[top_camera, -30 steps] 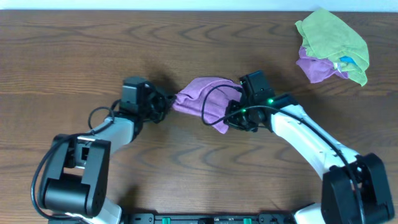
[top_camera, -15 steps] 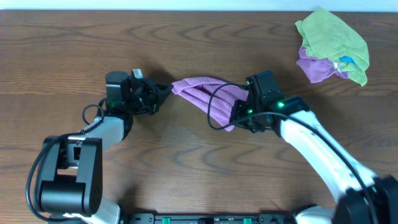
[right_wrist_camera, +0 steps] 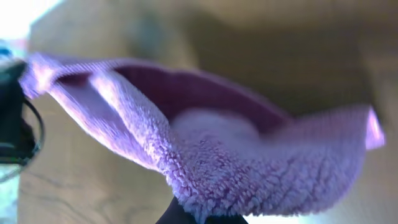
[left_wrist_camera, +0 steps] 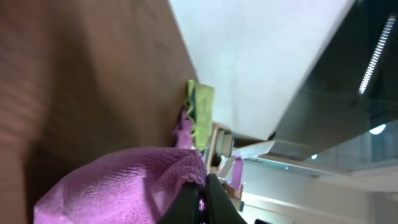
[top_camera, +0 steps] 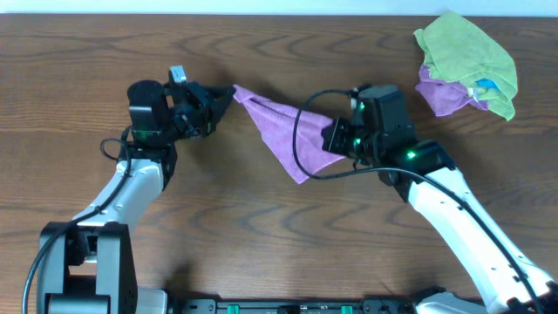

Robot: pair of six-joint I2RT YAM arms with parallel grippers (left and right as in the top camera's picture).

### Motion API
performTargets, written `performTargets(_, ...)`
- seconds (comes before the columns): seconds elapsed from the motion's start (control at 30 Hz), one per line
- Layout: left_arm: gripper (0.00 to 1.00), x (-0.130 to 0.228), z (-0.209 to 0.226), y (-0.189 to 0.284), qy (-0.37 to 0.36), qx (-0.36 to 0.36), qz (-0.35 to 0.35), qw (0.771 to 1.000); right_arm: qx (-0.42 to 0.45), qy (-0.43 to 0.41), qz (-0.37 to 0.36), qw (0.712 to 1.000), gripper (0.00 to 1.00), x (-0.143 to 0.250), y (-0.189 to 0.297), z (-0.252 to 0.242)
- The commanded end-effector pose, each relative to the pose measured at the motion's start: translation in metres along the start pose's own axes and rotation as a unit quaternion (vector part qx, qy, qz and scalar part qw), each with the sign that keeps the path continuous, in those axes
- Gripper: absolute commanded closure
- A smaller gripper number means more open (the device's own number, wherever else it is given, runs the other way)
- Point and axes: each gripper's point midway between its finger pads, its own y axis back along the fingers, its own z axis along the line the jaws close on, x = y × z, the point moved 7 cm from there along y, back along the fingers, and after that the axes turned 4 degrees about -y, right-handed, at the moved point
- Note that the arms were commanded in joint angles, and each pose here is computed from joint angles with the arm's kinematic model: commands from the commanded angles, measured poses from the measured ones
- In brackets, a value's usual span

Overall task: Fold the cloth
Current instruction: 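Lift and stretch the pink cloth apart between both grippers, then lower the stretched pink cloth flat onto the table with both grippers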

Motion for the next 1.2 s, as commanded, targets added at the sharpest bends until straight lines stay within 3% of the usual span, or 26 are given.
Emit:
performTargets(0.0, 0.94, -0.012, -0.031, 0.002, -0.018, 0.029, -0.022, 0.999, -0.013, 0.018, -0.062, 0.998, 0.99, -0.028, 0.014, 0.010)
performTargets(0.3, 0.94, -0.030, -0.069, 0.003, -0.037, 0.057, -0.065, 0.996, -0.036, -0.001, -0.128, 0.991, 0.98, -0.074, 0.015, -0.001)
performTargets(0.67, 0.94, -0.038, -0.058, -0.002, -0.028, 0.019, -0.127, 0.991, -0.059, 0.017, -0.107, 0.992, 0.98, -0.129, -0.032, 0.021)
performTargets(0.87, 0.94, -0.046, -0.065, -0.004, -0.039, 0.032, -0.144, 0.988, -0.086, 0.025, -0.106, 0.990, 0.98, -0.153, -0.047, 0.038)
performTargets(1.03, 0.94, -0.045, -0.067, -0.004, -0.050, 0.029, -0.130, 0.990, -0.074, 0.038, -0.095, 0.992, 0.99, -0.153, -0.043, 0.040)
performTargets(1.17, 0.94, -0.037, -0.045, -0.006, -0.041, -0.026, -0.095, 0.994, -0.024, 0.064, -0.022, 0.997, 0.98, -0.127, -0.048, 0.023)
